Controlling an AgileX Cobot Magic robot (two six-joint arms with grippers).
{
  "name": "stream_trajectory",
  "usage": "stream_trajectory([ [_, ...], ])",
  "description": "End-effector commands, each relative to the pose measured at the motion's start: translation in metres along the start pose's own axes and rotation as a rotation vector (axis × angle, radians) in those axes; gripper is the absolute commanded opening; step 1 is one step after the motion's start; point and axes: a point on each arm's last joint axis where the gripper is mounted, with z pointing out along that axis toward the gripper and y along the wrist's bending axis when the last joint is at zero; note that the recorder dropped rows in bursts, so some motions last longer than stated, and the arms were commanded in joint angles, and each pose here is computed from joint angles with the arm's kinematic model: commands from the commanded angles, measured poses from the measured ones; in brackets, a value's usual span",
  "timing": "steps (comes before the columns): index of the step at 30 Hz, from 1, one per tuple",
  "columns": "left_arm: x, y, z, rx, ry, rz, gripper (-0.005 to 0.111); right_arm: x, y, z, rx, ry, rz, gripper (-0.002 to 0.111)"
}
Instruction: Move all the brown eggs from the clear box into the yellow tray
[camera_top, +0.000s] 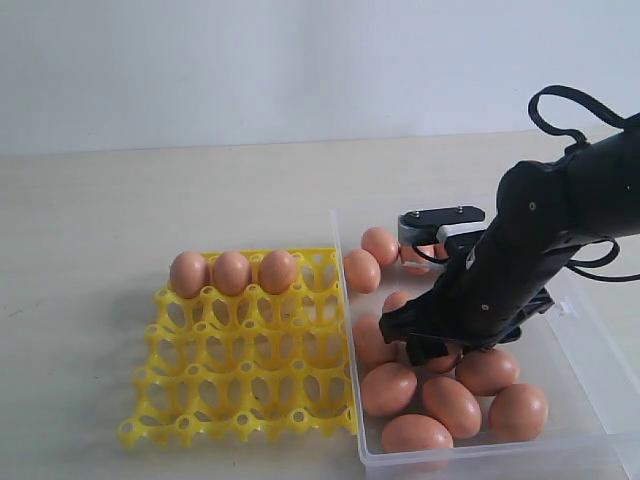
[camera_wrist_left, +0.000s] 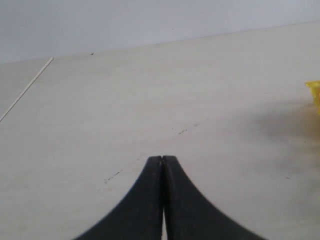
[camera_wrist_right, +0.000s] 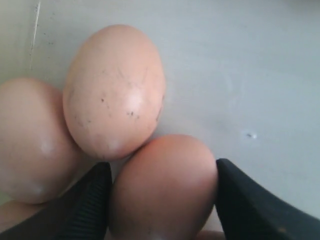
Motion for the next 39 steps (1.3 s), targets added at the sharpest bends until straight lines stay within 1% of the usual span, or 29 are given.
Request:
stream_trajectory([
  [1,-0.002,0.0,0.0,0.004,-0.013,-0.003,0.0,-0.002,-0.002,0.002,0.002,-0.028,0.008,0.048],
  [4,-0.002,0.0,0.0,0.004,-0.013,-0.003,0.0,-0.005,-0.002,0.002,0.001,-0.063,0.008,0.03],
  [6,-0.002,0.0,0.0,0.004,-0.013,-0.003,0.0,-0.007,-0.002,0.002,0.001,-0.087,0.008,0.02],
  [8,-0.002,0.0,0.0,0.004,-0.013,-0.003,0.0,-0.009,-0.002,0.002,0.001,-0.102,0.001,0.016],
  [11,-0.002,0.0,0.0,0.004,-0.013,-0.003,0.0,-0.01,-0.004,0.002,0.004,-0.113,-0.003,0.016],
  [14,-0.002,0.0,0.0,0.004,-0.013,-0.003,0.0,-0.01,-0.004,0.002,0.013,-0.117,-0.024,0.018],
  [17,-0.002,0.0,0.0,0.004,-0.013,-0.003,0.0,-0.011,-0.006,0.002,0.02,-0.118,-0.035,0.026],
  [21,-0.002,0.0,0.0,0.004,-0.013,-0.003,0.0,-0.011,-0.009,0.001,0.029,-0.119,-0.043,0.045],
  [23,-0.002,0.0,0.0,0.004,-0.013,-0.003,0.0,-0.011,-0.01,0.001,0.032,-0.122,-0.043,0.052],
  [25,-0.002,0.0,0.0,0.004,-0.013,-0.003,0.0,-0.012,-0.012,0.001,0.034,-0.127,-0.039,0.054],
  [29,-0.002,0.0,0.0,0.004,-0.013,-0.003,0.0,-0.013,-0.019,0.0,0.045,-0.124,-0.033,0.054],
  [33,-0.002,0.0,0.0,0.004,-0.013,-0.003,0.0,-0.008,-0.025,0.0,0.06,-0.066,-0.03,0.055],
  [36,-0.002,0.0,0.0,0.004,-0.013,-0.003,0.0,-0.006,-0.03,0.0,0.072,-0.035,-0.029,0.065],
  [39,-0.002,0.0,0.0,0.004,-0.013,-0.003,0.0,-0.006,-0.03,-0.001,0.073,-0.031,-0.031,0.071],
])
